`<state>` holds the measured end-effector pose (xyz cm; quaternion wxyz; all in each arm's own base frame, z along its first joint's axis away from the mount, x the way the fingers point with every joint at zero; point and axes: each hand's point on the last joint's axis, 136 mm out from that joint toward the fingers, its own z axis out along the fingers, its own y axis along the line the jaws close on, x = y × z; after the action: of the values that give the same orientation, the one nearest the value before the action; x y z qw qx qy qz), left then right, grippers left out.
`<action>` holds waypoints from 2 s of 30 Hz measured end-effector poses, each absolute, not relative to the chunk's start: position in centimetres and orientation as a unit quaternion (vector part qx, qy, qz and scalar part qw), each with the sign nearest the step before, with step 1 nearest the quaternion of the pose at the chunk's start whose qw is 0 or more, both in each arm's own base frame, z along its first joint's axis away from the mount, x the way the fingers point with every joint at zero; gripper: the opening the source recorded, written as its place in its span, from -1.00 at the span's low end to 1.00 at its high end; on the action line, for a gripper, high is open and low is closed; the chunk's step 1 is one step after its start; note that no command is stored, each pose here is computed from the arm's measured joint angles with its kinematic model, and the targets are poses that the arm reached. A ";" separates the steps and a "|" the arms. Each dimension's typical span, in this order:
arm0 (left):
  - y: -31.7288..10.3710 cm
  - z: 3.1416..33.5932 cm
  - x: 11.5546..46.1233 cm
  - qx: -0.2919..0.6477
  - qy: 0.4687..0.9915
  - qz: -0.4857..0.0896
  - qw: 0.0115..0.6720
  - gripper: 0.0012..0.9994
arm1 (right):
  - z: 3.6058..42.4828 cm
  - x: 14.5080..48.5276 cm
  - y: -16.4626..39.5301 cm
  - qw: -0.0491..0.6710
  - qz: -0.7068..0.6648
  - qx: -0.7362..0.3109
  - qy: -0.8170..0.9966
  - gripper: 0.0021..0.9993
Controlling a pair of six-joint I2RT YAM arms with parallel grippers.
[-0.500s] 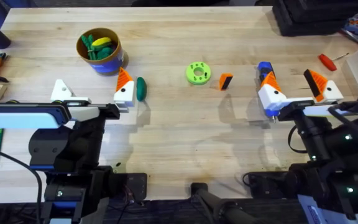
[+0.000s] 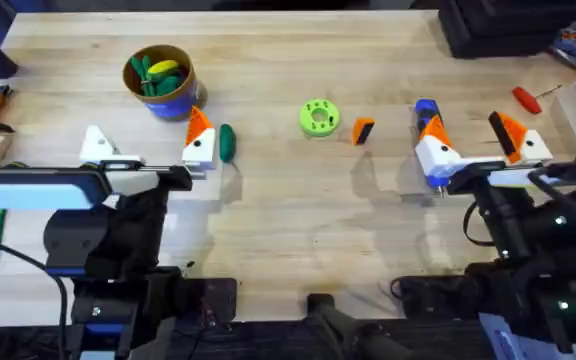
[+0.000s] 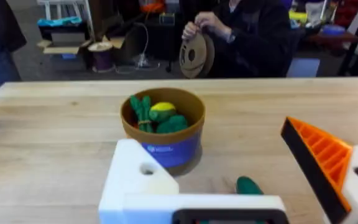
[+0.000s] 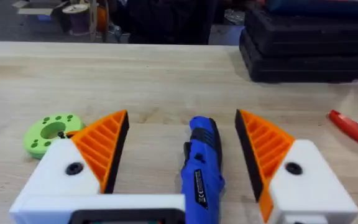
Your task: Pick up the gripper from the table and insert it into the empty holder that is missing its gripper. Then pick up a screw, insert it into the mounting hole, and use the screwdriver to tighten it. Finally, clean up the table by picking up the vegetable and placing it into the bucket.
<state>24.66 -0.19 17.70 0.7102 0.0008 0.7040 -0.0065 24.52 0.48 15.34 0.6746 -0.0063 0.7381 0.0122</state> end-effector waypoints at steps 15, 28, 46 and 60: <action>-0.2 28.1 22.4 0.002 0.694 -0.007 0.720 0.97 | 29.0 21.8 0.5 0.754 0.012 -0.008 0.656 0.98; -0.7 29.1 26.3 0.007 0.874 -0.020 0.486 0.97 | 28.3 23.6 0.6 0.487 0.016 -0.006 0.873 0.98; -1.5 20.6 29.7 0.008 0.964 -0.043 0.262 0.97 | 22.0 25.5 0.7 0.229 0.018 -0.002 0.973 0.98; -3.5 18.8 28.9 0.014 0.975 -0.053 0.215 0.97 | 21.9 25.6 0.7 0.228 0.018 -0.002 0.974 0.98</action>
<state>28.93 -3.52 18.79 0.2155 0.0142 0.9750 -0.0532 25.63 0.68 21.93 0.2280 -0.0020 0.9735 0.0178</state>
